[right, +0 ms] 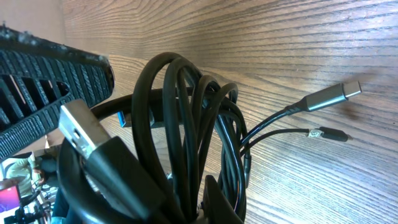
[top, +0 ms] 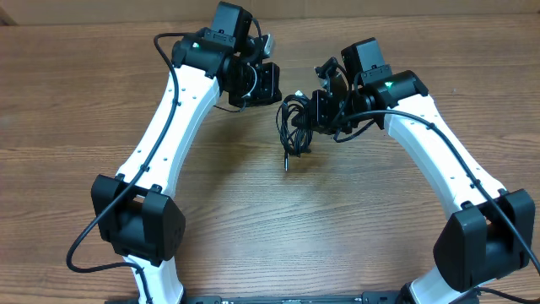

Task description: Untangle cables

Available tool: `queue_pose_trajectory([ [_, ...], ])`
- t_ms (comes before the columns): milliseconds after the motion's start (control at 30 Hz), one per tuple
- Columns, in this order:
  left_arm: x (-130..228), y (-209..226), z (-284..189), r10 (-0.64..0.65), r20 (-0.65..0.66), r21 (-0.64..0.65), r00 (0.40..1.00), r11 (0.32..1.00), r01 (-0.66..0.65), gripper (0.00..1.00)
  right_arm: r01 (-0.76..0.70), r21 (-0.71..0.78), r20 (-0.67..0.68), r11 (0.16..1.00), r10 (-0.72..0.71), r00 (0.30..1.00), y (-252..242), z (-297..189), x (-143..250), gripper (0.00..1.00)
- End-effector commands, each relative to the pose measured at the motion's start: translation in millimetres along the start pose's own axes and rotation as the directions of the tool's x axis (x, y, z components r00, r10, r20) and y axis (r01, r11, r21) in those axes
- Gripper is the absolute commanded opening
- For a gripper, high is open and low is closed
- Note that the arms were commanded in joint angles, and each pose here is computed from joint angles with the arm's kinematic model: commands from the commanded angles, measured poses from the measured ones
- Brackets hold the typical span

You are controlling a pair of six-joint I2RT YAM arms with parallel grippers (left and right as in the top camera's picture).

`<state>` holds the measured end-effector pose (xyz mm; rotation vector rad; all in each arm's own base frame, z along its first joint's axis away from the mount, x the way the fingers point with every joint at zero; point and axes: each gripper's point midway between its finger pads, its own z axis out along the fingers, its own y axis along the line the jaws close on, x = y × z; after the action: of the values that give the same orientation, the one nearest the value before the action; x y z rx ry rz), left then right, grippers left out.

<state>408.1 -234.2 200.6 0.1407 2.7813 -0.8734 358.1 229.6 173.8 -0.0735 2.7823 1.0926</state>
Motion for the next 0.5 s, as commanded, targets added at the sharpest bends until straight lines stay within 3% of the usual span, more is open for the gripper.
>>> queue_pose_trajectory([
  [0,5,-19,-10,0.072,0.010,0.029,0.997,0.997,-0.072,0.04,0.037,-0.035,0.045,0.999,-0.036,0.998,19,-16,-6,0.04],
  [467,22,-20,3,0.050,-0.049,0.001,0.998,0.999,-0.050,0.04,0.037,-0.034,0.045,0.999,-0.036,0.998,19,-16,-6,0.04],
])
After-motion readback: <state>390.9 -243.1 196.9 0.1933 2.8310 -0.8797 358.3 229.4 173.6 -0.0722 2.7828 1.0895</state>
